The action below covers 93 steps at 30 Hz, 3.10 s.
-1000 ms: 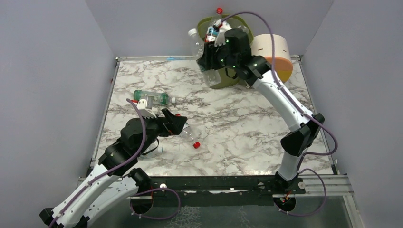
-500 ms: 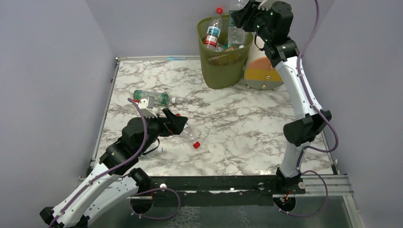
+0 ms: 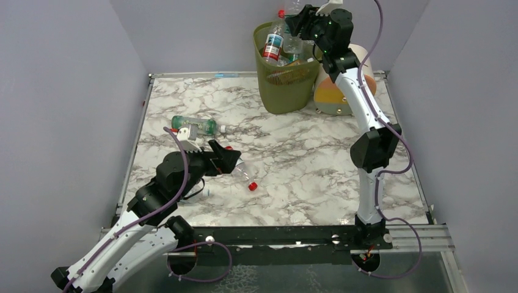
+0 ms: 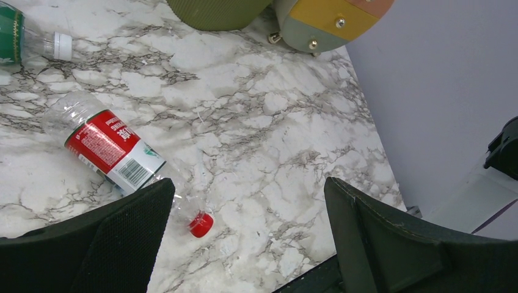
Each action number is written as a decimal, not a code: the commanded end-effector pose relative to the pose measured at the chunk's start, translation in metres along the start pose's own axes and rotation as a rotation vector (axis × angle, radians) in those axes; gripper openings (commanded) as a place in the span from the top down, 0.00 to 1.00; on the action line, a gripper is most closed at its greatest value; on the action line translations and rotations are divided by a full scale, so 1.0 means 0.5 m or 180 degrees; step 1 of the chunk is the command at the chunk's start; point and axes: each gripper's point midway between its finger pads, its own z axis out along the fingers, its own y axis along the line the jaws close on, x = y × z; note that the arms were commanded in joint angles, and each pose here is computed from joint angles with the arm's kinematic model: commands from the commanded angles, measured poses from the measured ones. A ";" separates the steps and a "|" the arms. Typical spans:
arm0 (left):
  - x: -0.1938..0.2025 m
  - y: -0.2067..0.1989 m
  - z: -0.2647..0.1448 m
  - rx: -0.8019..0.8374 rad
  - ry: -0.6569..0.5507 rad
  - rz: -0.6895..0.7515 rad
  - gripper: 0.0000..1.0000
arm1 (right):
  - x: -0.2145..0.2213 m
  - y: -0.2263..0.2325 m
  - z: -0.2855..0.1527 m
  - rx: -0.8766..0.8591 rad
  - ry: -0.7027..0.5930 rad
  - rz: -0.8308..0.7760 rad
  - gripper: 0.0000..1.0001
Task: Put the plastic bottles in the bin
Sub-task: Place the plastic bottle in the trash bin, then pick up the plastic bottle at the center of the board.
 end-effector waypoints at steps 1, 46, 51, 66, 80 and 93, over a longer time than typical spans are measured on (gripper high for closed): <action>0.006 0.008 -0.001 -0.0021 -0.0006 -0.0043 0.01 | -0.072 0.005 0.008 -0.0076 -0.0394 -0.0044 0.42; 0.009 0.006 0.004 -0.0023 0.0024 -0.0065 0.01 | -0.030 0.095 -0.156 -0.0595 0.0466 0.0403 0.00; 0.013 0.005 0.007 -0.0027 0.0054 -0.0074 0.01 | 0.064 0.125 -0.224 -0.0729 0.0894 0.0490 0.00; 0.060 0.032 0.027 -0.0060 0.0147 -0.0129 0.01 | 0.330 0.176 -0.386 -0.0812 0.1954 0.0644 0.00; 0.152 0.047 0.074 0.0103 0.0460 -0.0160 0.01 | 0.487 0.207 -0.430 -0.0804 0.2587 0.0670 0.01; 0.187 0.060 0.106 0.0124 0.0629 0.0124 0.01 | 0.557 0.164 -0.427 -0.0571 0.2683 0.0574 0.01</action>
